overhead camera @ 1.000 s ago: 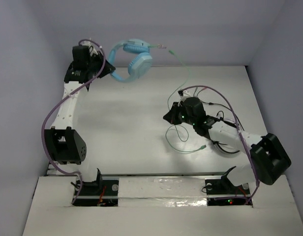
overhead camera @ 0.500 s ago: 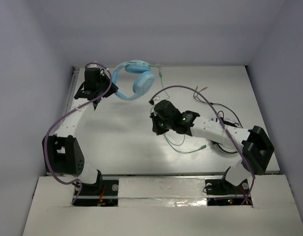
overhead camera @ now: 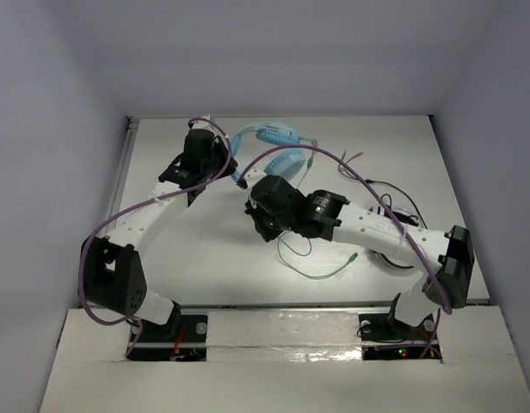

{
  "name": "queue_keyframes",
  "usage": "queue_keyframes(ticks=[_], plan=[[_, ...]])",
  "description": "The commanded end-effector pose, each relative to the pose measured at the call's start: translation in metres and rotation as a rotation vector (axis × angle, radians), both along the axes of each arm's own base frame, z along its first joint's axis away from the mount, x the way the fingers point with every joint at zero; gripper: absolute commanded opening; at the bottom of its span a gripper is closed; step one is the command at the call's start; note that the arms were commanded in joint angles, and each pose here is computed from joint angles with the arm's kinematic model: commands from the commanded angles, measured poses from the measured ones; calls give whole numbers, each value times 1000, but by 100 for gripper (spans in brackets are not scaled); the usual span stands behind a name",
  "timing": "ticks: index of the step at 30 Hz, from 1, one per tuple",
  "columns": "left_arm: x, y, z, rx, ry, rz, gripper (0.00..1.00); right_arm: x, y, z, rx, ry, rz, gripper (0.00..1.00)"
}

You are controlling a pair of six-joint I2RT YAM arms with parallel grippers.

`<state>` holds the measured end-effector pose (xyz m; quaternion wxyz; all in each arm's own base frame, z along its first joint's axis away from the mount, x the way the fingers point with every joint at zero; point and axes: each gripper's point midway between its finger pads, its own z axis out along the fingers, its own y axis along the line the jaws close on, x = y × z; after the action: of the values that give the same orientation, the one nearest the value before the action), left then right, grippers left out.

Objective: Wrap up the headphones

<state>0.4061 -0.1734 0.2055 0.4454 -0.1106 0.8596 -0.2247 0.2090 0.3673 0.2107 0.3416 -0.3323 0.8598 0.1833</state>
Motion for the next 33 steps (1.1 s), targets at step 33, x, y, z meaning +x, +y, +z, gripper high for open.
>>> queue_keyframes(ticks=[33], plan=[[-53, -112, 18, -116, -43, -660, 0, -32, 15, 100, 382, 99, 320, 0]])
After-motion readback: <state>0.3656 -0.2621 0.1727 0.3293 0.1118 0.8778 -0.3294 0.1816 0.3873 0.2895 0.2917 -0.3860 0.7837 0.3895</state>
